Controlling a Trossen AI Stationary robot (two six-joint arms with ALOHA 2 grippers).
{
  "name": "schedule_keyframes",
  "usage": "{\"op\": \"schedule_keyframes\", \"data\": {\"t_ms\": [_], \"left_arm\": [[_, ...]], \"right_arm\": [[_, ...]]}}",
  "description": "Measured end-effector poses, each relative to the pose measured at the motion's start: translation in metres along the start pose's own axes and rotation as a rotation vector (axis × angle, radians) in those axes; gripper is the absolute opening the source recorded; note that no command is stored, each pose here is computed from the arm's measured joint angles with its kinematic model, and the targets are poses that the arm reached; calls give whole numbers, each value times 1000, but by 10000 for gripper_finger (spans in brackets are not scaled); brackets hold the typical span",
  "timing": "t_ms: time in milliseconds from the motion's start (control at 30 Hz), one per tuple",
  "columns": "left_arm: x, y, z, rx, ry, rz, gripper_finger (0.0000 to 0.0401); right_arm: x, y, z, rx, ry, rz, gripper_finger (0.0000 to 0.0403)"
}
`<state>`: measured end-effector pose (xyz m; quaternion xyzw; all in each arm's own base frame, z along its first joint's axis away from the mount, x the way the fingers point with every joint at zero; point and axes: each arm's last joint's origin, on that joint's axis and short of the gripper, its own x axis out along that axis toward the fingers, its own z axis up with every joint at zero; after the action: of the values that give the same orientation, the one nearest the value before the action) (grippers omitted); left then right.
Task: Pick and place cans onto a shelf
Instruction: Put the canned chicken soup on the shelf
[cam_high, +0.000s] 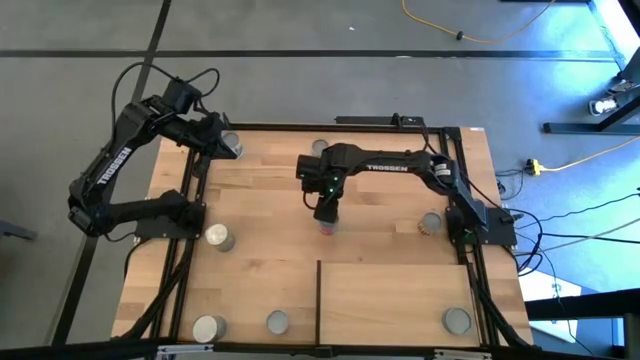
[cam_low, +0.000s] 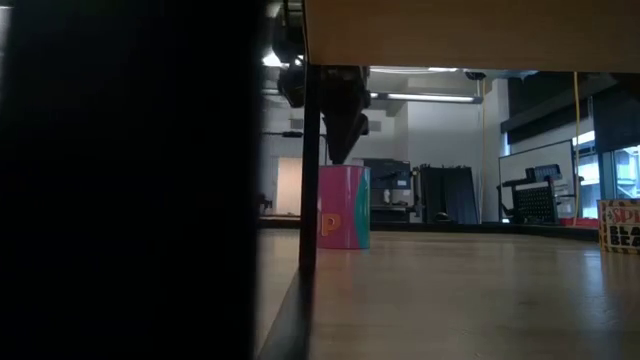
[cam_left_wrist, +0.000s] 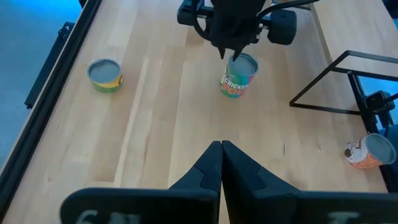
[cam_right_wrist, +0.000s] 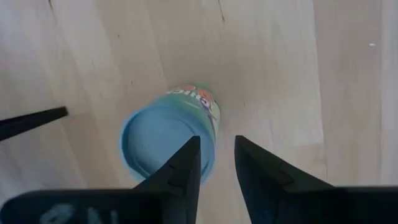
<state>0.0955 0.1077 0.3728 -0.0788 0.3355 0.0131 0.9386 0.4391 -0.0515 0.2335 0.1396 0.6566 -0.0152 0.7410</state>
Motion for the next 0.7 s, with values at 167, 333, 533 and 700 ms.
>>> {"op": "schedule_keyframes", "data": {"t_ms": [167,333,533,700], "left_arm": [[0,0,0,0,0,0,0],[0,0,0,1,0,0,0],[0,0,0,1,0,0,0],[0,0,0,2,0,0,0]], "right_arm": [[4,0,-1,4,37,24,100],[14,-2,-1,6,70,21,100],[25,-4,2,5,91,22,100],[31,-5,3,-17,102,28,91]]}}
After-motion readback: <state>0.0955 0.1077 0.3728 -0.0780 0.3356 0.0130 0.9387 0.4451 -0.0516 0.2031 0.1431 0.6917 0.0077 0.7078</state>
